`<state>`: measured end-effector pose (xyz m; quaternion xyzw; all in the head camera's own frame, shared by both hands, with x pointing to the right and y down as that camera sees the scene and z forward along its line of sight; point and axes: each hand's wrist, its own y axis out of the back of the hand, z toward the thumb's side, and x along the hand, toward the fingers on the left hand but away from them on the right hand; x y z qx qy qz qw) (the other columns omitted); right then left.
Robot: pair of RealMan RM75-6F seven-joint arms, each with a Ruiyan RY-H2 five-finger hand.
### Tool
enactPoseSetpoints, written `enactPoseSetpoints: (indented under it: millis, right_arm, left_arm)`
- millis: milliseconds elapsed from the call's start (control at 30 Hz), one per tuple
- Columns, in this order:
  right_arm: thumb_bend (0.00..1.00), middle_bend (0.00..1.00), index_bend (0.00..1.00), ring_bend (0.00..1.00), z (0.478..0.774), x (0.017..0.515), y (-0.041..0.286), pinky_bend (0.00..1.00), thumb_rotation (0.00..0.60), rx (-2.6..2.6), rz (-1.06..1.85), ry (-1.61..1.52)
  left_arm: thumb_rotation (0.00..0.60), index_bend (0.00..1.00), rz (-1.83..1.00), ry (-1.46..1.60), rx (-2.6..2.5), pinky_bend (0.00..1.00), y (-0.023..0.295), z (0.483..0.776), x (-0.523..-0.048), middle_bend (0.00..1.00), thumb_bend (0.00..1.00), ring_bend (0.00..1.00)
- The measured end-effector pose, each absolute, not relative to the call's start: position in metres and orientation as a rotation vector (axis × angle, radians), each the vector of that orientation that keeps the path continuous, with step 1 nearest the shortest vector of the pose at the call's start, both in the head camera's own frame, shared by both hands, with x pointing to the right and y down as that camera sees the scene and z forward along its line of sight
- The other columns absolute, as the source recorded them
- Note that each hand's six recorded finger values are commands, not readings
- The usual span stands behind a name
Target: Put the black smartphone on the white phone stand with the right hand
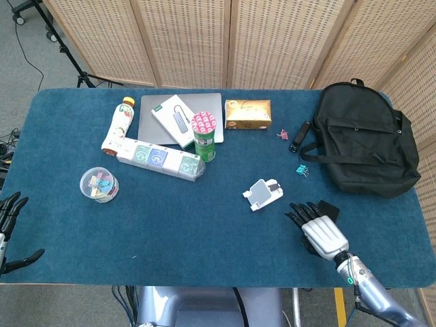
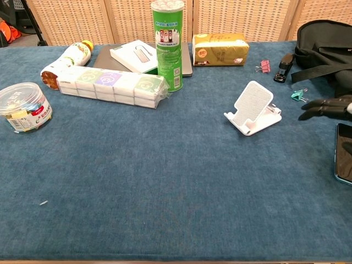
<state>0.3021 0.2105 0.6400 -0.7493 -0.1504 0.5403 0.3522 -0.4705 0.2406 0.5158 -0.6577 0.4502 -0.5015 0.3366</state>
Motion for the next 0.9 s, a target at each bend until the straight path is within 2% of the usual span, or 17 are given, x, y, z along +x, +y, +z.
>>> enactPoseSetpoints:
  millis: [267,633,900]
  right_arm:
    - [0.67,0.05,0.17,0.00,0.653,0.310,0.214,0.00,0.600,-1.842,1.494,-0.242]
    - [0.67,0.05,0.18,0.00,0.659,0.333,0.242,0.00,0.600,-1.778,1.562,-0.079]
    - [0.67,0.08,0.20,0.00,0.659,0.334,0.249,0.00,0.600,-1.761,1.545,-0.046]
  left_arm:
    - [0.600,0.02,-1.305,1.172,-1.717,0.07,0.241,0.516,-0.470,0.00,0.00,0.00]
    - [0.600,0.02,-1.307,1.182,-1.712,0.07,0.240,0.515,-0.471,0.00,0.00,0.00]
    - [0.600,0.02,-1.313,1.172,-1.713,0.07,0.240,0.517,-0.470,0.00,0.00,0.00]
